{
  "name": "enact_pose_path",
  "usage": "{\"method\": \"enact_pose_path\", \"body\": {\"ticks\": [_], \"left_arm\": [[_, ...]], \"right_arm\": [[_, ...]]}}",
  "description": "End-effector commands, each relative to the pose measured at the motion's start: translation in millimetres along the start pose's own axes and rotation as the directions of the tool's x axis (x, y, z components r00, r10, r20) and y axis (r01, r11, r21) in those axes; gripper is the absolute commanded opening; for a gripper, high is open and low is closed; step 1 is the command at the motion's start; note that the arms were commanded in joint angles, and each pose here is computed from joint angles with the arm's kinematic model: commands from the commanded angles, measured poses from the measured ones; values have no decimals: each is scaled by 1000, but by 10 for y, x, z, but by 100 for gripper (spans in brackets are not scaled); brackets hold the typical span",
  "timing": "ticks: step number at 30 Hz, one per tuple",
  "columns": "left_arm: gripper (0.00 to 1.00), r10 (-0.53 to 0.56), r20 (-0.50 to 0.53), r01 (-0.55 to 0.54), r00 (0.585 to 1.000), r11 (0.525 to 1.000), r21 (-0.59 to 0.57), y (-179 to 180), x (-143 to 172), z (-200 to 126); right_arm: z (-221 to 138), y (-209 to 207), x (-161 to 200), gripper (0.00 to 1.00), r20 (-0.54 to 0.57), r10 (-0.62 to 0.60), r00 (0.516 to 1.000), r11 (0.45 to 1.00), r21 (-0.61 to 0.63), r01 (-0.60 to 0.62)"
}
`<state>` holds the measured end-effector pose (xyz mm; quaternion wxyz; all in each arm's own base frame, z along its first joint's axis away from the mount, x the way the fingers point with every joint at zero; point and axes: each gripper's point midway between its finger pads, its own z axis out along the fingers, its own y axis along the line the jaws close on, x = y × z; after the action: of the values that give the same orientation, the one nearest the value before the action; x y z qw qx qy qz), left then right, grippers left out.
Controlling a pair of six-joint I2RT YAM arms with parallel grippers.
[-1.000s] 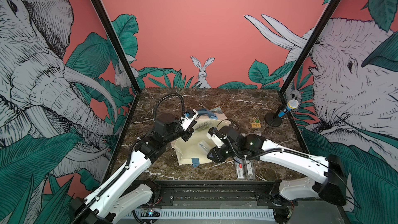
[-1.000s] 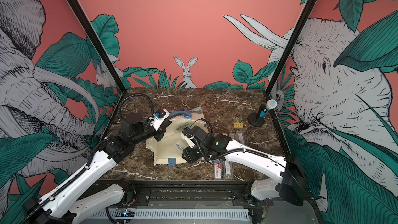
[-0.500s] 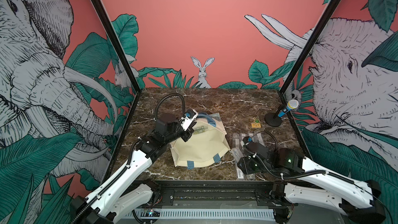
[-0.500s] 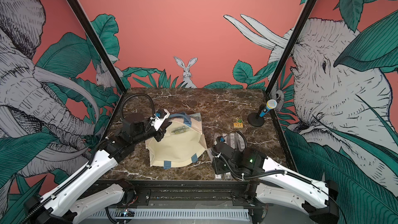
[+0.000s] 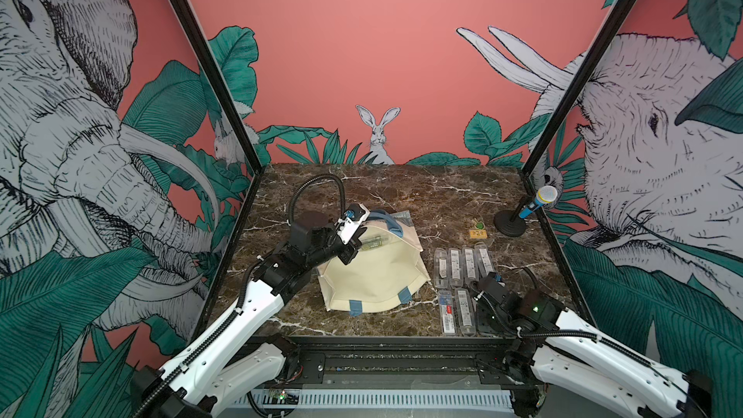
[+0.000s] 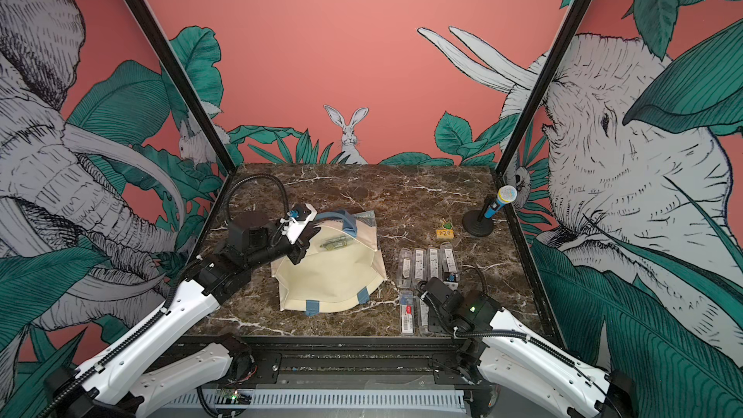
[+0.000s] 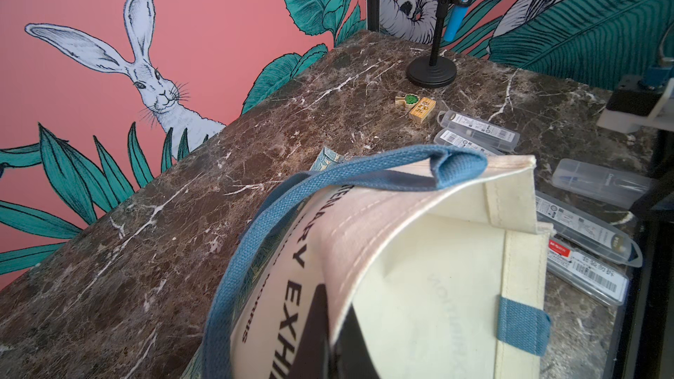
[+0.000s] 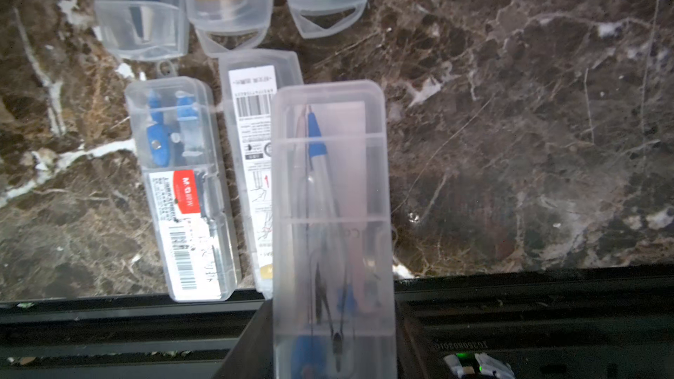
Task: Take out the compass set from the canvas bag
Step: Place the compass set at the center of the board.
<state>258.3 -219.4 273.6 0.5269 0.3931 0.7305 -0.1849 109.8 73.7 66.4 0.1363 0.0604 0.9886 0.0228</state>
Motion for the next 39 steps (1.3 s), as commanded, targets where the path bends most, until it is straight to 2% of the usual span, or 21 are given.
{"method": "enact_pose_path", "body": {"ticks": [1,17,25,34,37,39], "left_arm": [[0,5,57,-6,998,1000,4,-8,-140,-54],[0,5,55,-5,998,1000,3,-6,-134,-49],[0,3,56,-4,998,1000,6,-11,-130,-45],[0,3,57,-4,998,1000,11,-18,-137,-48],[0,5,58,-6,998,1000,13,-23,-136,-55],[0,6,56,-7,998,1000,15,-28,-133,-57]], "right_arm": [[51,-30,-97,45,53,114,992,993,5,-115],[221,-106,-144,58,58,126,990,991,33,-128],[270,-36,-183,58,59,152,987,988,3,-152],[71,76,-338,60,93,176,980,984,-59,-171],[44,204,-453,61,121,102,987,992,-92,-91],[-47,408,-591,61,149,-27,988,990,-136,48]]}}
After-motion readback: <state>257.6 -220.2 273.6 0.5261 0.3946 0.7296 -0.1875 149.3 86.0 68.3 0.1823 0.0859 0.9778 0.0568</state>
